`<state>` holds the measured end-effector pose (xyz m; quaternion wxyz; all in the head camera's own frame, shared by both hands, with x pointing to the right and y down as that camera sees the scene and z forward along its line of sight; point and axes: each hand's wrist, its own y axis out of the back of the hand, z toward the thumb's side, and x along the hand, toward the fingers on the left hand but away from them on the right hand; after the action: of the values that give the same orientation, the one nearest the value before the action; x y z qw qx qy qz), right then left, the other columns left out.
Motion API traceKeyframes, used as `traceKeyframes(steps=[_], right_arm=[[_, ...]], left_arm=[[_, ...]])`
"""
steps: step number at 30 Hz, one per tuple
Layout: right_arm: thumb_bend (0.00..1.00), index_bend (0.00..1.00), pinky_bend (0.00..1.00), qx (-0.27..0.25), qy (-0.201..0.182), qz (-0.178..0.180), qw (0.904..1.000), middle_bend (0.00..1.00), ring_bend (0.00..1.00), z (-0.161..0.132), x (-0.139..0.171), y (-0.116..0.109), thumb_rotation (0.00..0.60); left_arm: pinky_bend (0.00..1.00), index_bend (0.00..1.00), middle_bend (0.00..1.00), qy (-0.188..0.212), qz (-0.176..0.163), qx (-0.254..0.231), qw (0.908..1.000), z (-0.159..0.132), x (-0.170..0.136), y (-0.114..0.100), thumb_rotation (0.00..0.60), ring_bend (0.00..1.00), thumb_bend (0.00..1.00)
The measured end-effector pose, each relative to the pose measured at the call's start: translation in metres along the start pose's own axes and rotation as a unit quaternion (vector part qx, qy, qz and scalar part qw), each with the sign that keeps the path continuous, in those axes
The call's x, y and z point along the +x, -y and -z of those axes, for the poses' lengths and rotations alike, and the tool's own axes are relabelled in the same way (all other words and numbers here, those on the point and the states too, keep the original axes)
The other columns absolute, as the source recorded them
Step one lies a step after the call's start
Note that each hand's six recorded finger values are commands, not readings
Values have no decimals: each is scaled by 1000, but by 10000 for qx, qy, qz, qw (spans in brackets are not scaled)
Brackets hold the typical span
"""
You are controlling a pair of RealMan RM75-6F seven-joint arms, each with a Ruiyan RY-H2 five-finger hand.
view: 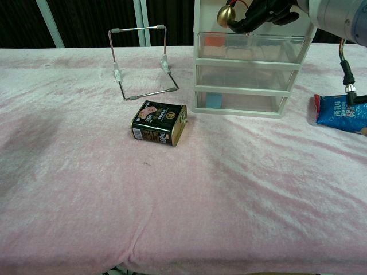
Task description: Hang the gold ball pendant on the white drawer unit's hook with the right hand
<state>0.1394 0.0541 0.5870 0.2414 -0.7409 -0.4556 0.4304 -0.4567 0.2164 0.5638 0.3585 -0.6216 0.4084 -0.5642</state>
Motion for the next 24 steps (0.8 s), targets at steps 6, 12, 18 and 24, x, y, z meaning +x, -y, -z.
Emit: traceKeyframes(steps=[6, 12, 18, 24], right_arm=[[395, 603, 1000, 4, 13, 8, 10000, 946, 1000, 1, 0, 0, 600], [396, 604, 1000, 3, 14, 39, 10000, 946, 1000, 1, 0, -2, 600], [397, 603, 1000, 7, 37, 22, 10000, 946, 1000, 2, 1, -1, 600], [398, 603, 1000, 6, 37, 23, 10000, 946, 1000, 2, 1, -1, 600]], left_arm=[[0, 0, 0, 4, 2, -4, 10000, 0, 0, 0, 600, 0, 0], [0, 0, 0, 2, -7, -8, 10000, 0, 0, 0, 600, 0, 0], [0, 0, 0, 12, -3, 2, 10000, -1, 0, 0, 600, 0, 0], [0, 0, 0, 9, -5, -5, 10000, -1, 0, 0, 600, 0, 0]])
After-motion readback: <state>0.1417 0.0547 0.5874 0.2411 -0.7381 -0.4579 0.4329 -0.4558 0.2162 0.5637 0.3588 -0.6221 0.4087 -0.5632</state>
